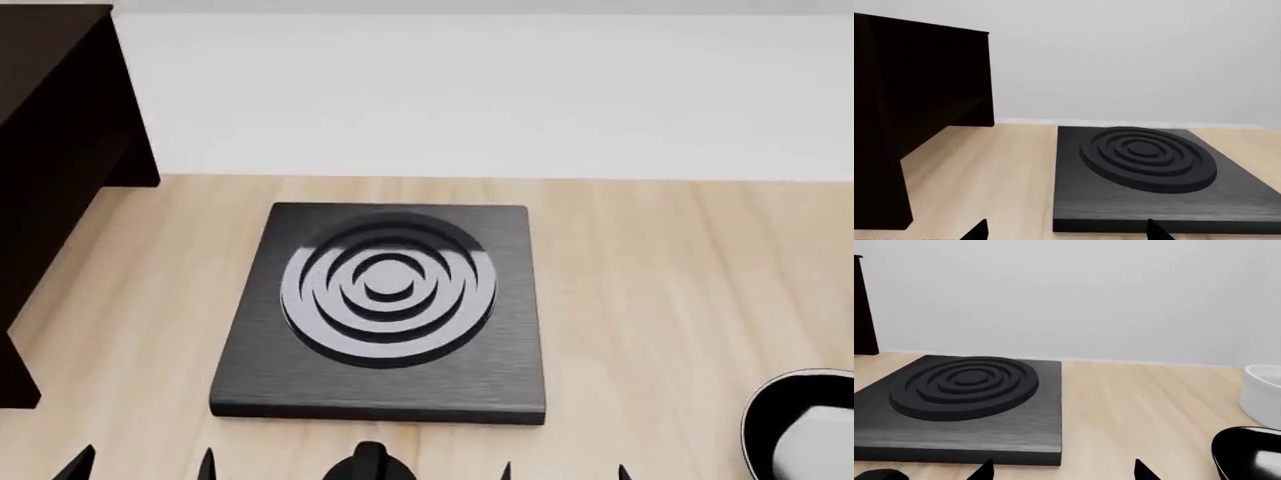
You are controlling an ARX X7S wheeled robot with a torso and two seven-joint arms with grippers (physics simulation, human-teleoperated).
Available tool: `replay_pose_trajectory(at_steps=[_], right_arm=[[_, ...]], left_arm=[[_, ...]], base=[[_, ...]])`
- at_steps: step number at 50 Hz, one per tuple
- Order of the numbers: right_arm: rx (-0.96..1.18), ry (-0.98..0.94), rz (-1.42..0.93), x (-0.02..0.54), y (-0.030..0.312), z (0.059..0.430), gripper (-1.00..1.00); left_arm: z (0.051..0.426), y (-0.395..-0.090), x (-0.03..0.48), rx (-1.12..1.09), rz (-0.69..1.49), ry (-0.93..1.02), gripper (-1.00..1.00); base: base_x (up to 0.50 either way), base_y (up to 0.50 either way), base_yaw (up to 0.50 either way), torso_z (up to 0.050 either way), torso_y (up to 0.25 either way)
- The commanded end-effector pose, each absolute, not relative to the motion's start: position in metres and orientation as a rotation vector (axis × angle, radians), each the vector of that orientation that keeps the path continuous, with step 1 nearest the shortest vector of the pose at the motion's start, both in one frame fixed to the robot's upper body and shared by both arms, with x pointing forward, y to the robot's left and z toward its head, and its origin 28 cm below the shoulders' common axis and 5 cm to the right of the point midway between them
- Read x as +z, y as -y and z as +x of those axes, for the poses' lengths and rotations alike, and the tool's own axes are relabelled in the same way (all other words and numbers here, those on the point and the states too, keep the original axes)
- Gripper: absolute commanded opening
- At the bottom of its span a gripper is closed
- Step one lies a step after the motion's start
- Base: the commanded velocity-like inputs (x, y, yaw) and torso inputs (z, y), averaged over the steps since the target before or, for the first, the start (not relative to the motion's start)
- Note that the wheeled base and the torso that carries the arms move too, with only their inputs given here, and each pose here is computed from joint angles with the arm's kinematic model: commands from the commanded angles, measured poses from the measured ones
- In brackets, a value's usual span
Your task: Put the frying pan on the cabinet shelf.
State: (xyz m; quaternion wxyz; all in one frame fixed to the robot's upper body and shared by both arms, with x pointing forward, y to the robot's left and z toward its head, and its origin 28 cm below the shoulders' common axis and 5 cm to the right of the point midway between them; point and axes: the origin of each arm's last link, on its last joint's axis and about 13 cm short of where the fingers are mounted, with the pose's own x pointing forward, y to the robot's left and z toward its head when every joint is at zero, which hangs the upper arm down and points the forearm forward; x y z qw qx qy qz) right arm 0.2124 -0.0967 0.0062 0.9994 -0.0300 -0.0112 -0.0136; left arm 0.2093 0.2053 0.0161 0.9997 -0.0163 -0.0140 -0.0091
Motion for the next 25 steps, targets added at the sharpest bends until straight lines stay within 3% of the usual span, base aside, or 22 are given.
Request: replay_pose_trajectory(at_steps=[1,17,25], right_arm=[[-0.026,0.024,-0.065,0.0059,0.0969,0.212,1.0],[-0.027,0.02,-0.057,0.0058,0.0968,0.2119,1.0],[-0.027,0.006,-0.058,0.0051,0.0969,0.2117,1.0]], left_arm=[[0.2089,-0.2049,0.0162,-0.022,-0.038,0.027,1.0],[0.2081,-0.204,0.0159,-0.021,-0.038,0.006,1.0],[0.2085,-0.2035,0.0162,-0.021,-0.03,-0.002,1.0]], base=[[0.5,0.02,0.0,0.0,0.0],[0.5,0.02,0.0,0.0,0.0],[0.17,0.01,0.0,0.0,0.0]])
